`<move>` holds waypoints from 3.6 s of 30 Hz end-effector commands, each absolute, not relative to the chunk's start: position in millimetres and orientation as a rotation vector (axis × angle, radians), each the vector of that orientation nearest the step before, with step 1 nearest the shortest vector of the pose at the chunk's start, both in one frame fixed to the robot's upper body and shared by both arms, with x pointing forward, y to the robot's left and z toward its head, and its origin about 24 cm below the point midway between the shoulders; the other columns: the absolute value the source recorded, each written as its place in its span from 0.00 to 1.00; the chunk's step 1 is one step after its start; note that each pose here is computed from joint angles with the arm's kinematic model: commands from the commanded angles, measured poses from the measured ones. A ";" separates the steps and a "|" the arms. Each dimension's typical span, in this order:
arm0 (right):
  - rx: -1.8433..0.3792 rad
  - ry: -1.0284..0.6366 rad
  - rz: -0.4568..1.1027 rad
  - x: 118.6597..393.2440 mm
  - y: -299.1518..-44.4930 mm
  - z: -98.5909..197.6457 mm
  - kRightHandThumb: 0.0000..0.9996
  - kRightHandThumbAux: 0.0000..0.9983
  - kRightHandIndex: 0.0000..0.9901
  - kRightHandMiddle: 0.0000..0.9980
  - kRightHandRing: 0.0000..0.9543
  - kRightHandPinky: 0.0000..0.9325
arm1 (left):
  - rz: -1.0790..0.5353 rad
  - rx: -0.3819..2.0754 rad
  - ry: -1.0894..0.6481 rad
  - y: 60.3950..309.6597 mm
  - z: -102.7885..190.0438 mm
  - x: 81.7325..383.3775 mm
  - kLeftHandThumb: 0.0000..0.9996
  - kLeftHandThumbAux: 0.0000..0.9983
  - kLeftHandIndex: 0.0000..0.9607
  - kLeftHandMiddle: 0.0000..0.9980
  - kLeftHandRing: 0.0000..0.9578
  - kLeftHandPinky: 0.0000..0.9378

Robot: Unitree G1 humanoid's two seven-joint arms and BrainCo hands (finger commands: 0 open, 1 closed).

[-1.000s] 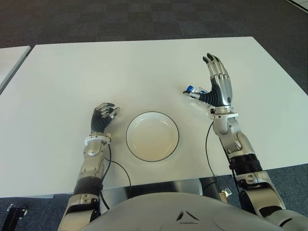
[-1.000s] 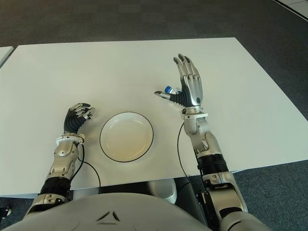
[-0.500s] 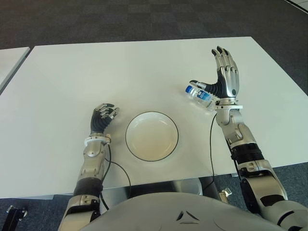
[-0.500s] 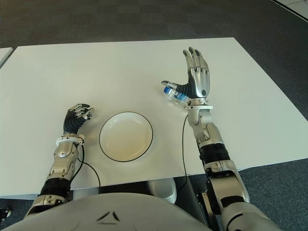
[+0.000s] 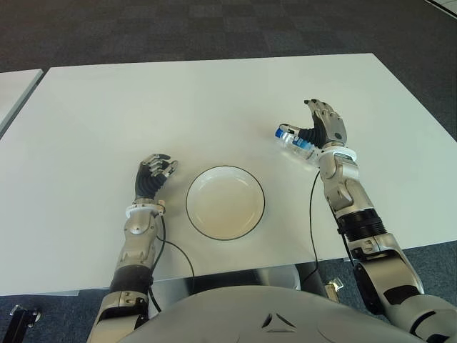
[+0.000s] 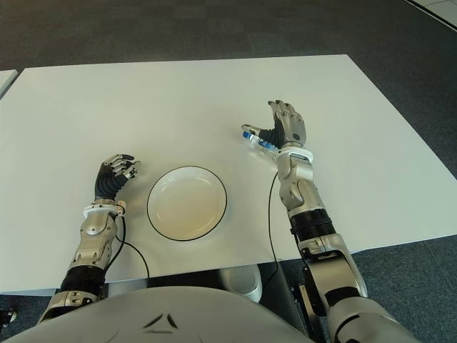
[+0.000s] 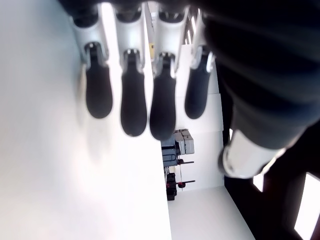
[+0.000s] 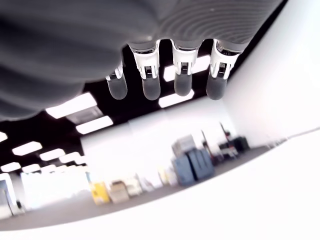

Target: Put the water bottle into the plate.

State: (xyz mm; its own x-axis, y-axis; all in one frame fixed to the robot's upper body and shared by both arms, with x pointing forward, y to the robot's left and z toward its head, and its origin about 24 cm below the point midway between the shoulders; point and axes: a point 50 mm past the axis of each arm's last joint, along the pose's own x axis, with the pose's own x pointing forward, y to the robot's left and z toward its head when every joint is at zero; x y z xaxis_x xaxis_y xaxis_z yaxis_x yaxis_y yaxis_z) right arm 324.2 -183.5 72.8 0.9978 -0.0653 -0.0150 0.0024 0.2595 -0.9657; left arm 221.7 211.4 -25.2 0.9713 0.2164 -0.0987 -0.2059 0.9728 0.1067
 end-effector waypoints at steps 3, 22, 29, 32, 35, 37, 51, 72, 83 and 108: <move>-1.397 0.213 0.049 334.5 -184.0 55.9 0.59 0.23 0.00 0.00 0.00 0.00 | 0.222 0.087 0.159 211.0 -33.4 215.7 0.71 0.71 0.45 0.60 0.61 0.60; -1.445 0.476 0.112 345.8 -187.2 27.4 0.59 0.32 0.00 0.00 0.00 0.00 | 0.225 0.083 0.164 212.8 -34.3 216.3 0.71 0.71 0.45 0.61 0.61 0.60; -1.467 0.554 0.136 346.9 -189.0 15.5 0.57 0.38 0.00 0.00 0.00 0.00 | 0.232 0.098 0.159 211.8 -32.6 216.8 0.71 0.71 0.45 0.62 0.63 0.63; -1.478 0.580 0.150 347.0 -189.8 12.0 0.56 0.40 0.00 0.00 0.00 0.00 | 0.231 0.095 0.155 211.4 -32.1 217.0 0.71 0.71 0.45 0.63 0.64 0.64; -1.489 0.617 0.180 344.9 -190.5 5.1 0.55 0.44 0.00 0.00 0.00 0.00 | 0.227 0.094 0.151 211.3 -31.5 217.3 0.71 0.71 0.45 0.64 0.65 0.64; -1.493 0.642 0.202 343.0 -190.7 0.1 0.54 0.45 0.00 0.00 0.00 0.00 | 0.225 0.097 0.150 211.4 -31.5 217.4 0.71 0.71 0.45 0.64 0.65 0.64; -1.535 0.718 0.260 336.7 -191.8 -14.5 0.46 0.56 0.00 0.00 0.00 0.00 | 0.219 0.080 0.133 212.7 -30.9 218.5 0.71 0.71 0.45 0.65 0.66 0.66; -1.351 0.633 0.033 331.3 -196.4 -18.7 0.67 0.74 0.42 0.60 0.65 0.74 | 0.219 0.073 0.119 213.1 -30.2 219.8 0.71 0.71 0.45 0.66 0.67 0.66; -1.326 0.609 0.008 331.6 -196.8 -18.0 0.70 0.73 0.44 0.74 0.78 0.84 | 0.218 0.080 0.109 213.2 -30.0 219.3 0.71 0.71 0.45 0.67 0.67 0.67; -1.134 0.351 -0.150 332.7 -194.8 -6.5 0.71 0.73 0.44 0.79 0.83 0.88 | 0.236 0.082 0.135 213.1 -31.0 217.8 0.71 0.71 0.45 0.65 0.66 0.66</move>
State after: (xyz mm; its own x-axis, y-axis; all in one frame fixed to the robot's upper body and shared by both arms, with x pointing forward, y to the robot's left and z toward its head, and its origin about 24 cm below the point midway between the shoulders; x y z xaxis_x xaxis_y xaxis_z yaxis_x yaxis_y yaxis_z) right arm 348.8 -197.0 15.9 0.9458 -0.2925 -0.1410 -0.0243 0.3691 -0.9291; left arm 221.1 213.5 -25.7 0.9695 0.2291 -0.0873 -0.2195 0.9697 0.1073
